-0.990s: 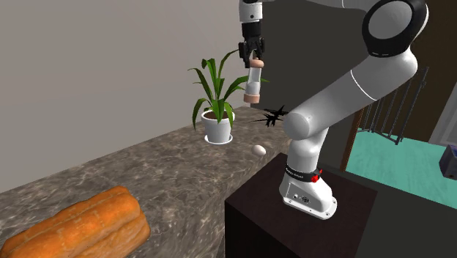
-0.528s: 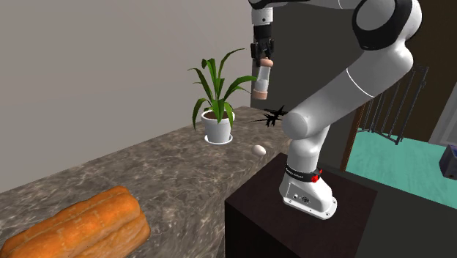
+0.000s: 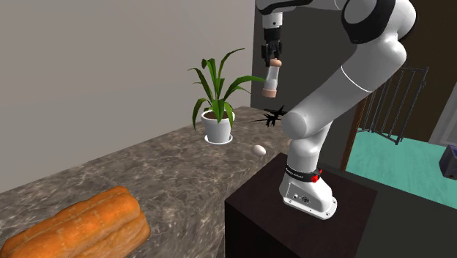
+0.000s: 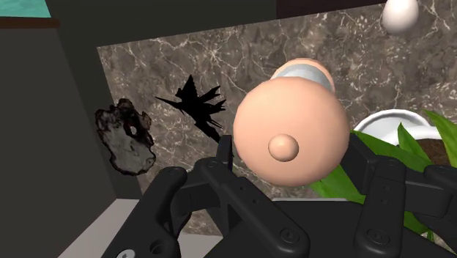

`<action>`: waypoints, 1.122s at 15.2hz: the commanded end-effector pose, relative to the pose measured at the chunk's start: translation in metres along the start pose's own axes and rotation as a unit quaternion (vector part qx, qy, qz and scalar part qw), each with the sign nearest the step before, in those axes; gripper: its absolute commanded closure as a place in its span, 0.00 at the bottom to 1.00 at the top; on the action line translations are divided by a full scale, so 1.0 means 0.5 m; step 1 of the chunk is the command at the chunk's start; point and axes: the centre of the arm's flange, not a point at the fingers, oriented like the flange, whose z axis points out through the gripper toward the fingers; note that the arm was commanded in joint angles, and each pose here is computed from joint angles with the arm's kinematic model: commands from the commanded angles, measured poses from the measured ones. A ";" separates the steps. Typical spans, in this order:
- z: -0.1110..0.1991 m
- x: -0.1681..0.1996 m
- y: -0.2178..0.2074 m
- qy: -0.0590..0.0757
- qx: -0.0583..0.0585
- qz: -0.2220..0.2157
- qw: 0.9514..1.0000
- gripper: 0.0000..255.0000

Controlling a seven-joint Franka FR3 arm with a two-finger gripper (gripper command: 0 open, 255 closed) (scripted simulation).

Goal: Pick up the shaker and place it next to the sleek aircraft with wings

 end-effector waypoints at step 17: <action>0.184 -0.003 -0.025 0.000 0.000 0.000 1.000 1.00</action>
